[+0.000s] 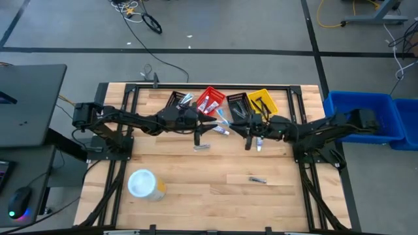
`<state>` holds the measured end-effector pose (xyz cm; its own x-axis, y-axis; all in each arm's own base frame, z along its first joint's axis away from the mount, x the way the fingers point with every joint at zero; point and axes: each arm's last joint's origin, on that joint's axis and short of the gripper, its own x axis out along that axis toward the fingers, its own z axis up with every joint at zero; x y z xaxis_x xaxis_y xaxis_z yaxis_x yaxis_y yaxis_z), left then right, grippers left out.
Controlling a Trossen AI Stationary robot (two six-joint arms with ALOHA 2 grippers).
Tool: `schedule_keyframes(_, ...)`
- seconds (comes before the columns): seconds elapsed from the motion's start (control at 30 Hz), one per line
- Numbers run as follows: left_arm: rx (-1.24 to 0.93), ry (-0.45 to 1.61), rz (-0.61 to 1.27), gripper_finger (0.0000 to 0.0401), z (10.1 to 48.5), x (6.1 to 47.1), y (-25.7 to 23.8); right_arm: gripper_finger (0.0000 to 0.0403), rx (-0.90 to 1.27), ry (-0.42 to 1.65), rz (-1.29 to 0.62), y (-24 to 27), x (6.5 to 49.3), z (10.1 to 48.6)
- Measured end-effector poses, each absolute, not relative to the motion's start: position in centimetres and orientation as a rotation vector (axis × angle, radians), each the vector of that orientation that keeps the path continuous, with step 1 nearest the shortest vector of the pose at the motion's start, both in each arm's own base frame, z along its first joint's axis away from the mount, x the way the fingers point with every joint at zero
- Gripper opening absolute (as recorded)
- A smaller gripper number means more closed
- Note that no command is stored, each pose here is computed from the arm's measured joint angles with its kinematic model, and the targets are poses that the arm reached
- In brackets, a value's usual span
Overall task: Pick & Place Travel size toiletries
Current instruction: Put the bottom blue toothbrush into the left black bin
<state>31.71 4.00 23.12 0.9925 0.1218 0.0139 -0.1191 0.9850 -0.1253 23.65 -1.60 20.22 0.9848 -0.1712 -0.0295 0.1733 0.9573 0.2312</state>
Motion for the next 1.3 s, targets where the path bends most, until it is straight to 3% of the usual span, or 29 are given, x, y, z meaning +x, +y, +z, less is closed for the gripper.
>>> schedule_keyframes(0.5, -0.110, -0.038, 0.038, 0.0196, 23.3, 31.7, 3.8, 0.0039, 0.196, -0.016, -0.078, -1.7, 27.4, 21.2)
schedule_keyframes(0.67, -0.106, -0.076, 0.024, 0.0199, 23.7, 31.7, 3.6, 0.0039, 0.187, -0.004, -0.047, -1.7, 28.8, 21.5)
schedule_keyframes(0.83, -0.109, -0.063, 0.025, 0.0170, 23.6, 31.7, 3.7, 0.0039, 0.163, -0.009, -0.046, -1.7, 29.6, 21.7)
schedule_keyframes(1.13, -0.112, -0.064, 0.021, 0.0065, 23.6, 31.7, 3.6, 0.0039, 0.144, -0.013, -0.046, -1.7, 29.6, 21.8)
schedule_keyframes(1.3, -0.124, -0.064, 0.024, 0.0056, 23.6, 31.7, 3.7, 0.0044, 0.150, -0.011, -0.046, -1.7, 29.6, 21.8)
